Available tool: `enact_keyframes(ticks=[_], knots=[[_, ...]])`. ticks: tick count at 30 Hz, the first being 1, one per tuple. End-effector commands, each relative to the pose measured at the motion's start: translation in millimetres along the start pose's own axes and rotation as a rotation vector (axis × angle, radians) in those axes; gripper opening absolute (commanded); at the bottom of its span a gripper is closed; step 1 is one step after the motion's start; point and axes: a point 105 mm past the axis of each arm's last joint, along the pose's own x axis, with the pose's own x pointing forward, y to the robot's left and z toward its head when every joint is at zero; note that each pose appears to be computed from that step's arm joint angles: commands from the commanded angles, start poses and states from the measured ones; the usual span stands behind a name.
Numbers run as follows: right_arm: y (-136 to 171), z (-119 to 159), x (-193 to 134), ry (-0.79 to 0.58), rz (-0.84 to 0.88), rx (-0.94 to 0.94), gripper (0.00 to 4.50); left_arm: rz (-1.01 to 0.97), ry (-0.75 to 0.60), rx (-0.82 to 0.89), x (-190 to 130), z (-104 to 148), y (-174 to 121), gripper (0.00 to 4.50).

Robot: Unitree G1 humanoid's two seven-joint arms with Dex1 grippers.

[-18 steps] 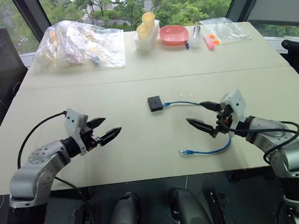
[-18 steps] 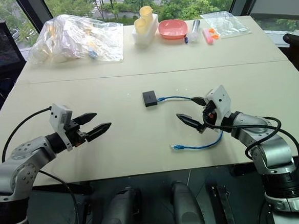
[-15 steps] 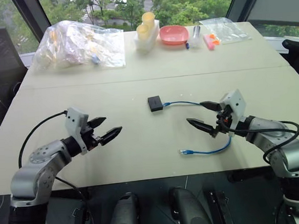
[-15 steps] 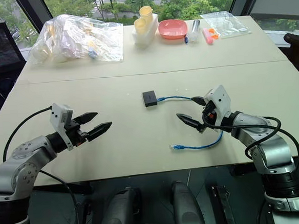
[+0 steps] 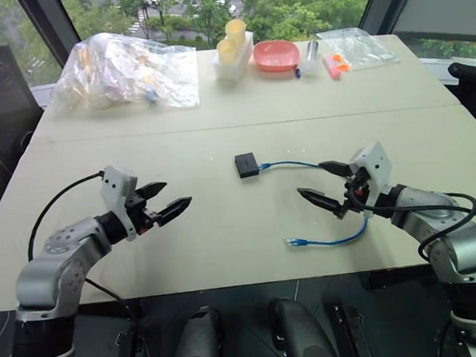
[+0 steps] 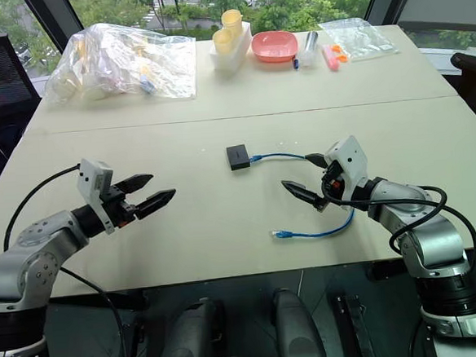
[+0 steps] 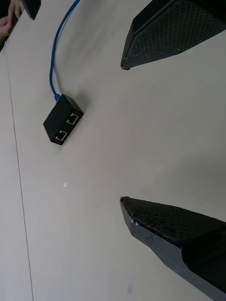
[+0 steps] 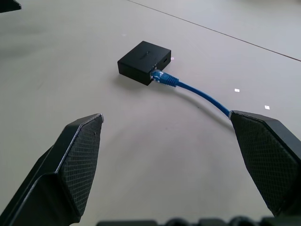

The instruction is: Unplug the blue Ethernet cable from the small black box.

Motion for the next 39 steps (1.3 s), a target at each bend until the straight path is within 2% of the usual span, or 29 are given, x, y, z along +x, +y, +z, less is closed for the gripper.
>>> enact_keyframes(ticks=[1, 5, 9, 14, 21, 29, 32, 36, 37, 39], knots=[[-5.3, 15.0, 0.1, -0.044, 0.005, -0.062, 4.50, -0.001, 0.003, 0.096, -0.9, 11.5, 5.6, 4.48], [-14.1, 17.5, 11.5, -0.018, 0.052, -0.133, 4.50, -0.034, 0.065, 0.196, 3.4, 16.2, 16.1, 4.48], [-23.9, 23.4, 35.0, 0.018, 0.128, -0.245, 4.50, -0.191, 0.120, 0.250, 0.8, 35.6, 17.1, 4.48], [-38.8, 19.4, 62.4, 0.092, 0.212, -0.336, 4.50, -0.397, 0.151, 0.174, -12.0, 52.0, 7.2, 4.48], [-38.4, 14.1, 110.6, 0.140, 0.299, -0.254, 4.50, -0.402, 0.099, 0.175, -6.2, 57.9, 2.5, 4.48], [-31.3, -13.1, 131.3, 0.305, 0.288, -0.250, 4.50, -0.329, 0.090, 0.145, -12.6, 44.2, -0.8, 4.48], [-22.7, -21.1, 131.0, 0.343, 0.349, -0.254, 3.67, -0.282, 0.093, 0.153, -19.3, 43.5, 2.4, 4.50], [-16.4, -15.8, 134.3, 0.303, 0.378, -0.252, 1.60, -0.240, 0.083, 0.165, -19.5, 47.4, 11.2, 4.50], [-16.3, -15.5, 134.6, 0.301, 0.378, -0.270, 1.20, -0.234, 0.078, 0.166, -18.3, 49.0, 13.7, 4.50], [-24.1, -13.0, 134.3, 0.306, 0.331, -0.395, 0.21, -0.224, 0.066, 0.175, -11.8, 53.6, 20.4, 4.50]])
